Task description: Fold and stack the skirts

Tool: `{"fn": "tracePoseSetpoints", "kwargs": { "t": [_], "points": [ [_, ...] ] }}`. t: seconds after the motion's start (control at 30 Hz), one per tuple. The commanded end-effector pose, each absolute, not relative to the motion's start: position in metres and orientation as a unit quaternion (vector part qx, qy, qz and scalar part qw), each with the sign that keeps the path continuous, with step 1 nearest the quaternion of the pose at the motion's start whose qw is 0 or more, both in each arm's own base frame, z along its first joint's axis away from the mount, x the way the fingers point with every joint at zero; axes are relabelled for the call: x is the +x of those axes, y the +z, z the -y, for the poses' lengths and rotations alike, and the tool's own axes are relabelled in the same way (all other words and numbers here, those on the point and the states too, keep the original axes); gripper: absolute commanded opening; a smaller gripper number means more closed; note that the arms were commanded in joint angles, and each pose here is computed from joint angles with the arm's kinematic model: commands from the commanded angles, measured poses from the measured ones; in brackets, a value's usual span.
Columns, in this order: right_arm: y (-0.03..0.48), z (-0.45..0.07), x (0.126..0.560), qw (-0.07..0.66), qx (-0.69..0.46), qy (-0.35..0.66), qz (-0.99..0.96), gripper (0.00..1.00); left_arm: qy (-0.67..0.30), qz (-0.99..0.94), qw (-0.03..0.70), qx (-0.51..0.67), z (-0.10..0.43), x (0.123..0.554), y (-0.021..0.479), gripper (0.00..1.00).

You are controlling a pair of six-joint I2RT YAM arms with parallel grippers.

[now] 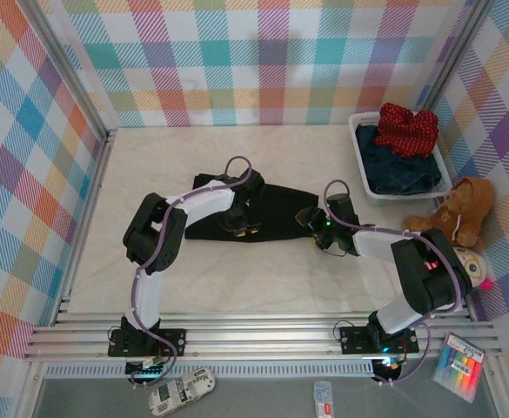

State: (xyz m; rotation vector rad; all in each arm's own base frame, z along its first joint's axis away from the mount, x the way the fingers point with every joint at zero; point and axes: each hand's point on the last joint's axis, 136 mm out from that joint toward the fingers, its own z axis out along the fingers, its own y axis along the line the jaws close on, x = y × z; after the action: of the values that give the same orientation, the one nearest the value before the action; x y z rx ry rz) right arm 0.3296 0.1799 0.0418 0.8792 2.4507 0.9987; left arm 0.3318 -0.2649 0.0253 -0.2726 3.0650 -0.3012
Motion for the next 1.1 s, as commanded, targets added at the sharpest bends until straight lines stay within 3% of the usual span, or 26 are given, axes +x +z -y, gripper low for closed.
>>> {"fn": "tracePoseSetpoints", "kwargs": {
  "t": [0.0, 0.17, 0.3, 0.43, 0.63, 0.8, 0.93, 1.07],
  "points": [
    [0.05, -0.185, 0.338, 0.207, 0.287, 0.372, -0.858, 0.49, -0.1, -0.992, 0.002, -0.082, 0.27, 0.32, 0.02, 0.3],
    [0.053, -0.172, 0.343, 0.244, 0.296, 0.355, -0.853, 0.19, -0.188, -0.978, 0.014, -0.089, 0.288, 0.334, 0.055, 0.31],
    [0.051, -0.156, 0.346, 0.269, 0.285, 0.322, -0.862, 0.08, -0.207, -0.969, 0.064, -0.118, 0.254, 0.358, 0.091, 0.39],
    [0.054, -0.145, 0.351, 0.284, 0.258, 0.307, -0.871, 0.0, -0.142, -0.973, 0.108, -0.148, 0.184, 0.378, 0.1, 0.43],
    [0.061, -0.142, 0.361, 0.294, 0.194, 0.284, -0.892, 0.0, -0.13, -0.969, 0.092, -0.19, 0.126, 0.393, 0.069, 0.42],
    [0.063, -0.144, 0.368, 0.289, 0.149, 0.258, -0.91, 0.0, -0.173, -0.964, 0.062, -0.193, 0.13, 0.402, 0.04, 0.4],
    [0.061, -0.147, 0.373, 0.284, 0.133, 0.252, -0.916, 0.0, -0.211, -0.958, 0.04, -0.191, 0.144, 0.402, 0.022, 0.3],
    [0.069, -0.149, 0.38, 0.286, 0.117, 0.248, -0.918, 0.0, -0.178, -0.962, 0.028, -0.205, 0.134, 0.392, 0.007, 0.14]
  ]
}}
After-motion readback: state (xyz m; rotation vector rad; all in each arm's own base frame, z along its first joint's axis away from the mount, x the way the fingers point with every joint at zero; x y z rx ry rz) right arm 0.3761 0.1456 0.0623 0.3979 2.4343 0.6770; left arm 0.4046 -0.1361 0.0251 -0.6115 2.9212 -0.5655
